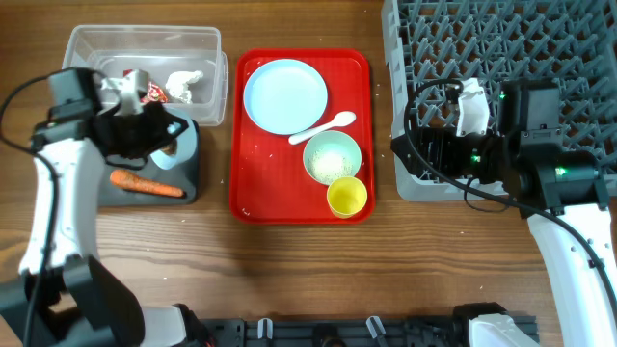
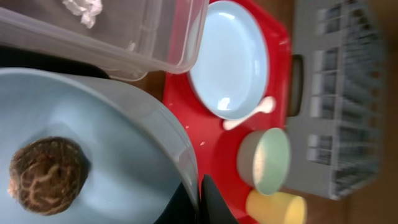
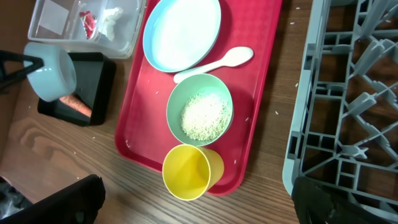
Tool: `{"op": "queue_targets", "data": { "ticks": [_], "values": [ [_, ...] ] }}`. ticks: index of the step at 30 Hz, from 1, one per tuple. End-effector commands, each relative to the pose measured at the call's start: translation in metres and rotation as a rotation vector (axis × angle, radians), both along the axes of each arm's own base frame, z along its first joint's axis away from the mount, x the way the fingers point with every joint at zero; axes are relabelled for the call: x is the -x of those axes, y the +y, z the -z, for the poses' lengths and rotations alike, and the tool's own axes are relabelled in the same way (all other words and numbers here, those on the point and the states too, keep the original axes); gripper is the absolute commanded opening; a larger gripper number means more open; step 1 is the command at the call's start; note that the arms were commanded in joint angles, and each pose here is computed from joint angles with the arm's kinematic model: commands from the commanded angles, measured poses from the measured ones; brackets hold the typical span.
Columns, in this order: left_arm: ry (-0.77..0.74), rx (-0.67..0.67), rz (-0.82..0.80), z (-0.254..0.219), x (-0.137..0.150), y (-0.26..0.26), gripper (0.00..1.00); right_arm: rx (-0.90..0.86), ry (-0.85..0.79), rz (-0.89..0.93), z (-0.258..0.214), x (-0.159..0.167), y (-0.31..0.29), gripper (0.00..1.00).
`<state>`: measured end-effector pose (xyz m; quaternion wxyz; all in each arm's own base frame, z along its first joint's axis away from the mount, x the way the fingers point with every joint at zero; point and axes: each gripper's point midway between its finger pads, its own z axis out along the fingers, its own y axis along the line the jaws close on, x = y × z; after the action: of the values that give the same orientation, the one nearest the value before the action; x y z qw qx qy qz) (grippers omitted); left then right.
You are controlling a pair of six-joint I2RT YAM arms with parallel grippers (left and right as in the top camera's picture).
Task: Sort waste into correct bins and load items into the dishwasher rack
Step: 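Lift the blue bowl over the black tray and tip out the mushroom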
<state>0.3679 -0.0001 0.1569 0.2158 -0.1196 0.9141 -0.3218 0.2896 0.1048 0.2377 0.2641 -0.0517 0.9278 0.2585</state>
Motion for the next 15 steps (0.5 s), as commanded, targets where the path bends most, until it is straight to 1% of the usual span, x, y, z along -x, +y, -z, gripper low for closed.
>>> {"op": "queue_targets", "data": {
  "ticks": [1,4,7,9,12,15],
  "values": [
    [-0.086,0.292,0.059,-0.004,-0.006,0.006,0.04,0.008,0.005,0.012,0.002,-0.002,-0.002,1.00],
    [-0.085,0.503,0.015,0.017,-0.016,0.025,0.04,0.009,0.010,0.012,0.003,-0.001,-0.002,1.00],
    [-0.091,0.721,-0.006,0.023,-0.018,0.032,0.04,0.009,0.017,0.011,0.004,0.001,-0.002,1.00],
    [-0.097,0.789,-0.013,0.022,-0.019,0.035,0.04,0.009,0.018,0.012,0.004,0.001,-0.002,1.00],
    [-0.133,0.839,0.002,0.009,-0.019,0.034,0.04,0.009,0.016,0.012,0.004,0.000,-0.002,1.00],
    [-0.140,0.851,0.005,0.005,-0.018,0.034,0.04,0.009,0.016,0.012,0.004,0.000,-0.002,1.00]
  ]
}}
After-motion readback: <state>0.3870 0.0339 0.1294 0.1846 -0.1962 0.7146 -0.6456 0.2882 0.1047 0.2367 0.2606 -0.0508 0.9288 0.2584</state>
